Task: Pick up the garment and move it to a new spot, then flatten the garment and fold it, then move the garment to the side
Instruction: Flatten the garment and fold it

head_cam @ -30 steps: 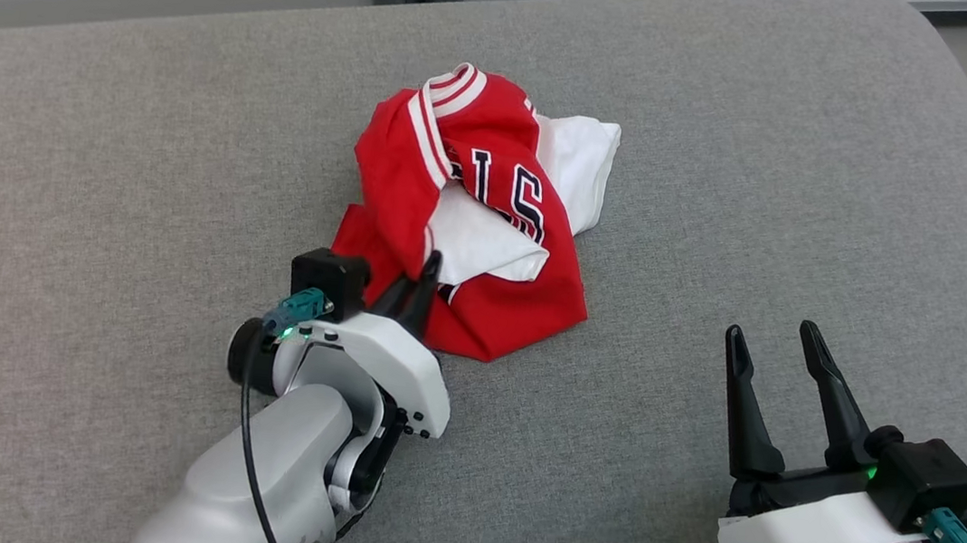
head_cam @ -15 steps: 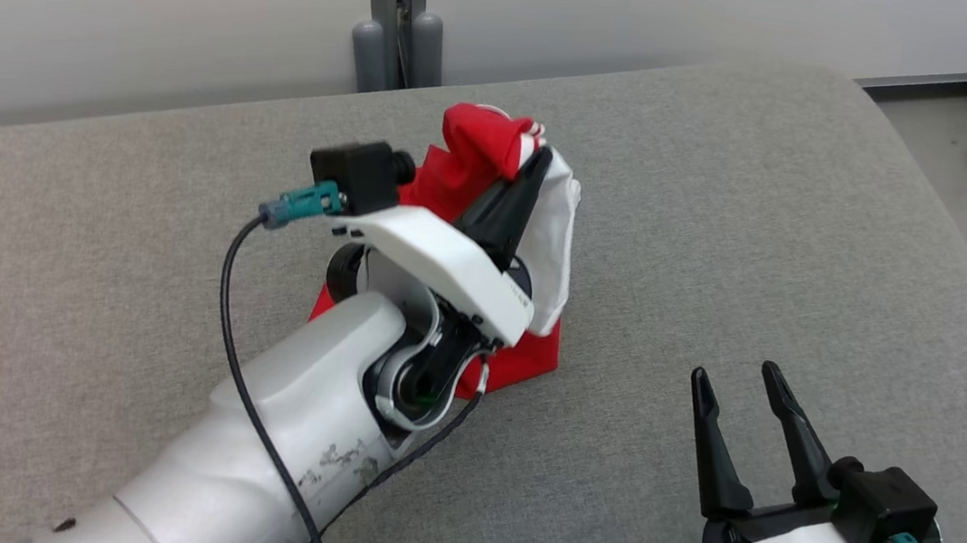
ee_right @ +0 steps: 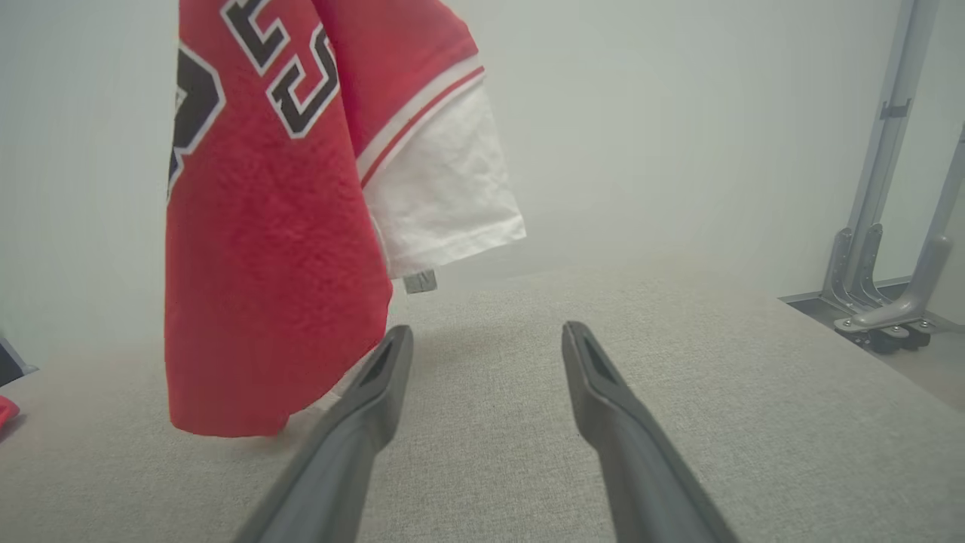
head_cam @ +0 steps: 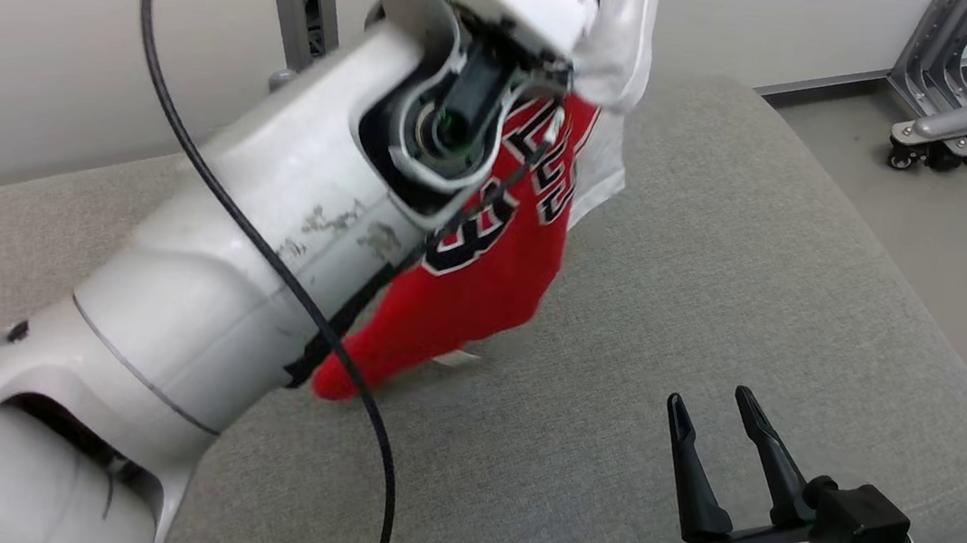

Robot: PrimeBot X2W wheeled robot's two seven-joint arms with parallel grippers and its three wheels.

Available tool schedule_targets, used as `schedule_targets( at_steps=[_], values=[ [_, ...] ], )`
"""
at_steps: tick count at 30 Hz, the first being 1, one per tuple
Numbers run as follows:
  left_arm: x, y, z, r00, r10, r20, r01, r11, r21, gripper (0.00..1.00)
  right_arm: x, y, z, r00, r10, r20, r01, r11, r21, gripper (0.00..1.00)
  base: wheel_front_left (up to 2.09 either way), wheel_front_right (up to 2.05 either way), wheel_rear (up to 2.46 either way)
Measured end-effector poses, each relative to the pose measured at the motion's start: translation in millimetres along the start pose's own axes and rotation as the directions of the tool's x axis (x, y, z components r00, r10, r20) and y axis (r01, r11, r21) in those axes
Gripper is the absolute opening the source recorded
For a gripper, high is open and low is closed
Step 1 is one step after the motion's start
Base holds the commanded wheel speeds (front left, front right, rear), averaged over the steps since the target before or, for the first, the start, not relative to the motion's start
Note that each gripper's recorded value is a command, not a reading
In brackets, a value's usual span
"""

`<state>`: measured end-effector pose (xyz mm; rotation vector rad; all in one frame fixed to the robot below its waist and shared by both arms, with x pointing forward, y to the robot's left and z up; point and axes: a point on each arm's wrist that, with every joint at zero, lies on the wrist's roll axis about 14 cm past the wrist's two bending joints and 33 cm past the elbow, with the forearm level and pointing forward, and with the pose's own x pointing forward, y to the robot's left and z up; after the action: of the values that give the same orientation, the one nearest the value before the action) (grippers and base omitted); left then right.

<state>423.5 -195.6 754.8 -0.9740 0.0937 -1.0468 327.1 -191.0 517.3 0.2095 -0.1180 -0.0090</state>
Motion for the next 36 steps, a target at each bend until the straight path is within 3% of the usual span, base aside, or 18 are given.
schedule_targets(
  at_steps=[3,5,9,14,19,27,36],
  values=[
    [12,-18,34,0.995,-0.037,0.088,0.04,0.999,-0.024,0.0,-2,-3,1,1.0,-0.01,0.002,0.01,1.0,-0.002,1.0,0.0,0.0,0.0],
    [12,-11,47,0.992,-0.022,0.125,0.023,1.0,-0.004,0.0,-2,-3,0,1.0,-0.011,0.0,0.011,1.0,-0.001,1.0,0.0,0.0,0.0],
    [-8,52,36,0.982,0.146,0.117,-0.148,0.989,0.01,0.0,3,2,-3,1.0,0.009,-0.009,-0.009,1.0,0.001,1.0,0.0,0.0,0.0],
    [-63,143,2,0.919,0.39,0.054,-0.39,0.921,-0.02,0.0,14,12,-11,0.999,0.044,-0.029,-0.044,0.999,0.003,1.0,0.0,0.0,0.0],
    [-137,214,-28,0.823,0.569,-0.002,-0.567,0.82,-0.074,0.0,28,28,-22,0.993,0.1,-0.058,-0.099,0.995,0.008,1.0,0.0,0.0,0.0],
    [-217,260,-39,0.758,0.647,-0.081,-0.653,0.752,-0.097,0.0,38,39,-30,0.988,0.137,-0.073,-0.136,0.991,0.014,1.0,0.0,0.0,0.0],
    [-300,281,-30,0.705,0.702,-0.105,-0.693,0.713,0.11,0.0,38,38,-41,0.985,0.137,-0.104,-0.136,0.991,0.013,1.0,0.0,0.0,0.0]
  ],
)
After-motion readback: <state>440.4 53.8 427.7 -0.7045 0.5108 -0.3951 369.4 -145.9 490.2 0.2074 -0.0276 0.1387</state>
